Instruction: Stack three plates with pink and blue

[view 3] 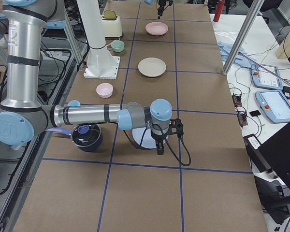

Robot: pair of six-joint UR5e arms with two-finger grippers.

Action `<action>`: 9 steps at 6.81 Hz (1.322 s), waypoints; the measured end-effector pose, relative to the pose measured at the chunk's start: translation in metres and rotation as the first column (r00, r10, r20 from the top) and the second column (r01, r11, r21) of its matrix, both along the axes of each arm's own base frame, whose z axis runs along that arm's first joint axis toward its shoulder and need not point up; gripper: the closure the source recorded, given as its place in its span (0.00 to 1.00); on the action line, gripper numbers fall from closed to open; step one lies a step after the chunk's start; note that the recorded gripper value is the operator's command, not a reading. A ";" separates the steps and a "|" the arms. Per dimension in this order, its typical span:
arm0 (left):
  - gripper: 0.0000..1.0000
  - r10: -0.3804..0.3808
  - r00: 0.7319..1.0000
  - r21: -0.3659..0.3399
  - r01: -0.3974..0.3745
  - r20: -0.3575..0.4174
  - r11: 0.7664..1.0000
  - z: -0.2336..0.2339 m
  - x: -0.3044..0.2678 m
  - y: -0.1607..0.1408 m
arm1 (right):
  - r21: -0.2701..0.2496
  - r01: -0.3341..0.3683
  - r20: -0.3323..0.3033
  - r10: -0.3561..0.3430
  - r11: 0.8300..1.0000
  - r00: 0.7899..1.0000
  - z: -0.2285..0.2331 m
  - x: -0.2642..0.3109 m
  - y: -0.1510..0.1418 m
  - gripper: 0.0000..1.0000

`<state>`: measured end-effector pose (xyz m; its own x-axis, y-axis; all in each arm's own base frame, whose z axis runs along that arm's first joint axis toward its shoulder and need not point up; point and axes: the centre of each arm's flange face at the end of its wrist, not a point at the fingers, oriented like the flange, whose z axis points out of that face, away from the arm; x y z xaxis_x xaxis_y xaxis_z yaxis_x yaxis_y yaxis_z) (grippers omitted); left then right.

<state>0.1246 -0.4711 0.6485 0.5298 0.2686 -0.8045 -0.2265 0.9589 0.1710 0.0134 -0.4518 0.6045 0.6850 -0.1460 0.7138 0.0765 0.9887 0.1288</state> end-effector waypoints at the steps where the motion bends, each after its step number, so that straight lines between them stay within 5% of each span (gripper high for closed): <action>1: 0.01 0.008 1.000 -0.013 -0.008 0.001 1.000 0.004 0.005 0.002 | -0.002 0.003 0.000 -0.003 1.000 1.000 0.001 -0.001 0.000 0.00; 8: 0.04 0.055 0.998 -0.042 -0.054 0.010 0.998 0.026 0.032 -0.001 | -0.002 0.015 0.000 -0.015 1.000 1.000 0.001 -0.007 0.000 0.00; 9: 0.35 0.064 0.998 -0.042 -0.064 0.010 0.997 0.027 0.038 -0.002 | -0.001 0.017 0.000 -0.017 1.000 1.000 0.000 -0.008 0.000 0.00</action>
